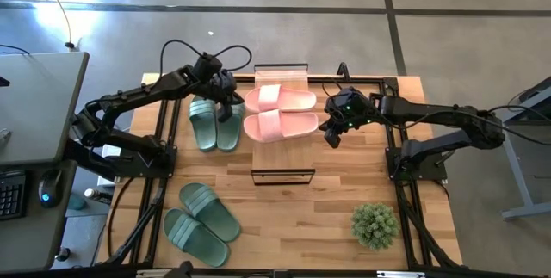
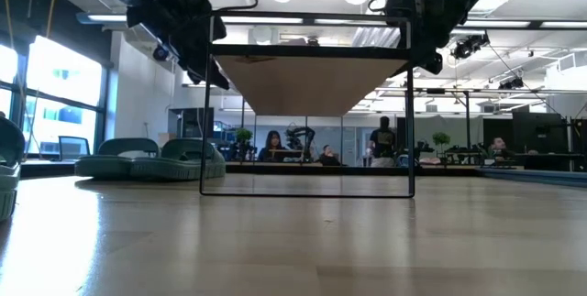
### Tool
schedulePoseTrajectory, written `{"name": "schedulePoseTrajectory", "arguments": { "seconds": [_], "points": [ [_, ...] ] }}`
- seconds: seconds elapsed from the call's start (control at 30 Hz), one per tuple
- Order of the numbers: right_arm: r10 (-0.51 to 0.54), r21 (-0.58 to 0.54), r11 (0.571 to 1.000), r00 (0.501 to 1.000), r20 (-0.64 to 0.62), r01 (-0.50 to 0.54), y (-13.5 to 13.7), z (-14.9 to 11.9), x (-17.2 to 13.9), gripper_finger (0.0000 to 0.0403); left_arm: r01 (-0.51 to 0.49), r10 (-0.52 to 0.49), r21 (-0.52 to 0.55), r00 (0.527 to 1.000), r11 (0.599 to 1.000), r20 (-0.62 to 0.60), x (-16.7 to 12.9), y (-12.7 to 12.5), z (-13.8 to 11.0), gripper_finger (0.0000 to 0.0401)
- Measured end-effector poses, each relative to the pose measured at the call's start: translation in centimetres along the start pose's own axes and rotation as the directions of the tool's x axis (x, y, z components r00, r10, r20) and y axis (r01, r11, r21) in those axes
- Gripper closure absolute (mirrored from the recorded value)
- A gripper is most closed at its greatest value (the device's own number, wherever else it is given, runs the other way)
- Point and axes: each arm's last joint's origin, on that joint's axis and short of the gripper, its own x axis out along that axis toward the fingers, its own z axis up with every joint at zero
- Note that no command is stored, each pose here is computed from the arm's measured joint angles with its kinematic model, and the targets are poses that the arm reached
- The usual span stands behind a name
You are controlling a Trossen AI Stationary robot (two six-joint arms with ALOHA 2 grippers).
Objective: Pick and place slides into the shelf
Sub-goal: Put the pink slide on the shelf, then put the green slide under the shelf
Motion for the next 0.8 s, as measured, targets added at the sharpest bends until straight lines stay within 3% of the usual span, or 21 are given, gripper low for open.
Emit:
{"name": "schedulePoseTrajectory", "arguments": {
  "seconds": [0.5, 0.67, 0.8],
  "points": [
    [-0.039, 0.002, 0.999, 0.999, -0.012, 0.039, -0.1, -0.5, -1.0, 0.0403, -0.106, 0.104, -0.014, 0.989, 0.994, -0.102, -0.5, -0.2, -0.6, 0.0401],
    [-0.089, 0.009, 0.996, 0.993, 0.082, 0.088, -0.4, -0.2, -2.9, 0.0403, -0.156, 0.155, 0.004, 0.985, 0.988, -0.074, -1.7, -0.5, -0.3, 0.0401],
    [-0.068, 0.025, 0.998, 0.986, 0.151, 0.065, -1.0, 0.4, -3.6, 0.0403, -0.203, 0.205, 0.032, 0.975, 0.979, -0.085, -2.5, -0.7, -0.3, 0.0401]
  ]
}}
